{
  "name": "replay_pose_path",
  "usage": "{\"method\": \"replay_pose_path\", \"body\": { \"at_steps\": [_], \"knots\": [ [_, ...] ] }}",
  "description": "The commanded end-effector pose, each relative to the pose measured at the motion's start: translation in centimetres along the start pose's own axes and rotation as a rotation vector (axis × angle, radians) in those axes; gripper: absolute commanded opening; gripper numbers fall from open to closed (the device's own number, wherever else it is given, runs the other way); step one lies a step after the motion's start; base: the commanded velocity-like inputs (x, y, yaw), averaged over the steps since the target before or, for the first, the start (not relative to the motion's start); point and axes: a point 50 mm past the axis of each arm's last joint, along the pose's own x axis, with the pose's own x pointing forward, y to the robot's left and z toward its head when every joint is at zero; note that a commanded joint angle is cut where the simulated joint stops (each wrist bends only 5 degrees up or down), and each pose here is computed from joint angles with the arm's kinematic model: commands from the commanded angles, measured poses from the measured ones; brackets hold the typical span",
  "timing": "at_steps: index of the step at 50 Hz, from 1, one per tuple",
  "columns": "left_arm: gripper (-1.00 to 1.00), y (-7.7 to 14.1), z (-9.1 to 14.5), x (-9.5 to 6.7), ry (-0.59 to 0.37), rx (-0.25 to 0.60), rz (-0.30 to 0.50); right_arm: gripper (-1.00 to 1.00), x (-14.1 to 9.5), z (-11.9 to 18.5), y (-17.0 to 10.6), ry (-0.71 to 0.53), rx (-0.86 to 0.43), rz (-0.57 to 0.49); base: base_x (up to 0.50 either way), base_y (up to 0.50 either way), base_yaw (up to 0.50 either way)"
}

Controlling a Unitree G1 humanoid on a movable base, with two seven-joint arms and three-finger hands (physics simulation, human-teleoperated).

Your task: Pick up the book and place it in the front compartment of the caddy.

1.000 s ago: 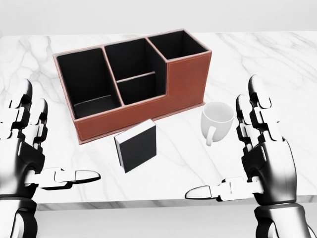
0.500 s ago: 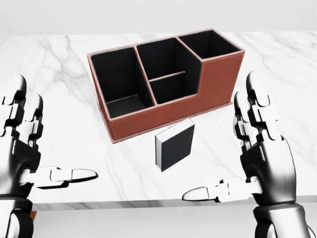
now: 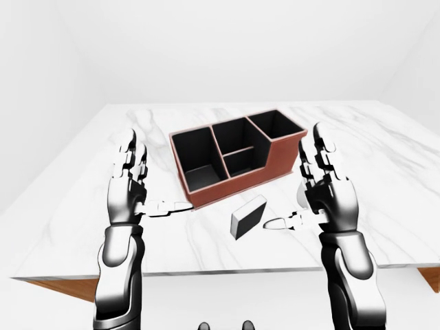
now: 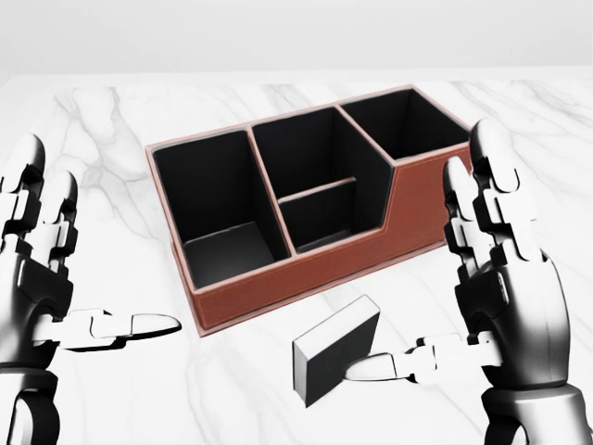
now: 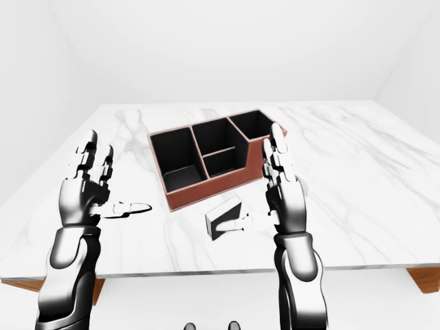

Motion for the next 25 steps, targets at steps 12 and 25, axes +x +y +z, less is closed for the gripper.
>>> {"method": "replay_pose_path", "body": {
  "at_steps": [12, 25],
  "knots": [
    [0.95, -0.07, 0.02, -0.07, 0.0, 0.0, -0.003, 1.0, 0.03, 0.27, -0.04, -0.012, -0.002, 0.003, 0.5, 0.0, 0.0],
    [0.95, -0.01, 0.11, -0.03, -0.005, 0.0, -0.002, 1.0, 0.1, 0.57, 0.01, -0.025, -0.011, 0.001, 0.39, 0.0, 0.0]
  ]
}}
